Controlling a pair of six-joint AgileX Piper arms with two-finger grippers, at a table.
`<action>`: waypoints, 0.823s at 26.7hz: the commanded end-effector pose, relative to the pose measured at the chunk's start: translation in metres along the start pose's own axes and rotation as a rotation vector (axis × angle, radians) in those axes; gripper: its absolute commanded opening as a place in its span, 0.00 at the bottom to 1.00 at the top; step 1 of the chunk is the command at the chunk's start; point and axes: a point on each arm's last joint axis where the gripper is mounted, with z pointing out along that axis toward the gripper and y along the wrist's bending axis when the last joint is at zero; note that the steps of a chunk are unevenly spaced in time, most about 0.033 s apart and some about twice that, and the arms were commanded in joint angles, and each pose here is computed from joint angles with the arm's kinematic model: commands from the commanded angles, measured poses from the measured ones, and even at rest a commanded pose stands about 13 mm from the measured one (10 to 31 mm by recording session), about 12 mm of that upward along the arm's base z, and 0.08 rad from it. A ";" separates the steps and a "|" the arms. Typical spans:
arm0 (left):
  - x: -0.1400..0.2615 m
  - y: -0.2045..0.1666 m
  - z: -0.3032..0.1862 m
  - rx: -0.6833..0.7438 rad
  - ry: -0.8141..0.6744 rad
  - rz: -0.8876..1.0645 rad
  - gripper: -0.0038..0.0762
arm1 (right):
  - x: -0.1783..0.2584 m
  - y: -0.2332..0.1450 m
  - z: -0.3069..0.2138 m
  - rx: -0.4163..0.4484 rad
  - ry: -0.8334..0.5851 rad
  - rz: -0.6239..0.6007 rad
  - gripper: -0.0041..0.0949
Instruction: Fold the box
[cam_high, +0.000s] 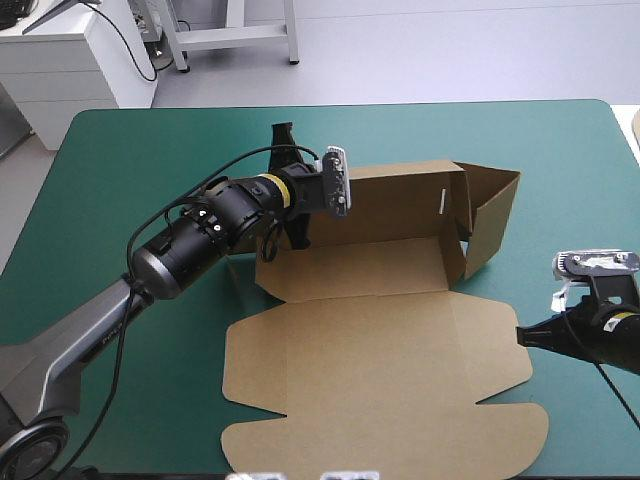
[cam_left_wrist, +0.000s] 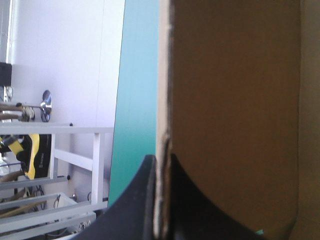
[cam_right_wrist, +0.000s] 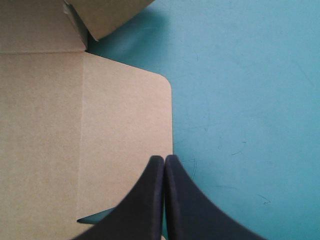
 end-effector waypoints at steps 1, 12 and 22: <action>-0.022 0.016 -0.027 -0.128 -0.135 0.019 0.04 | -0.008 -0.001 -0.007 0.010 -0.075 0.006 0.02; -0.042 -0.009 0.010 -0.146 -0.065 0.136 0.04 | -0.024 0.004 -0.009 -0.053 -0.246 0.094 0.02; -0.049 -0.046 0.025 -0.246 -0.030 0.204 0.04 | -0.079 -0.006 -0.002 -0.042 -0.361 0.131 0.02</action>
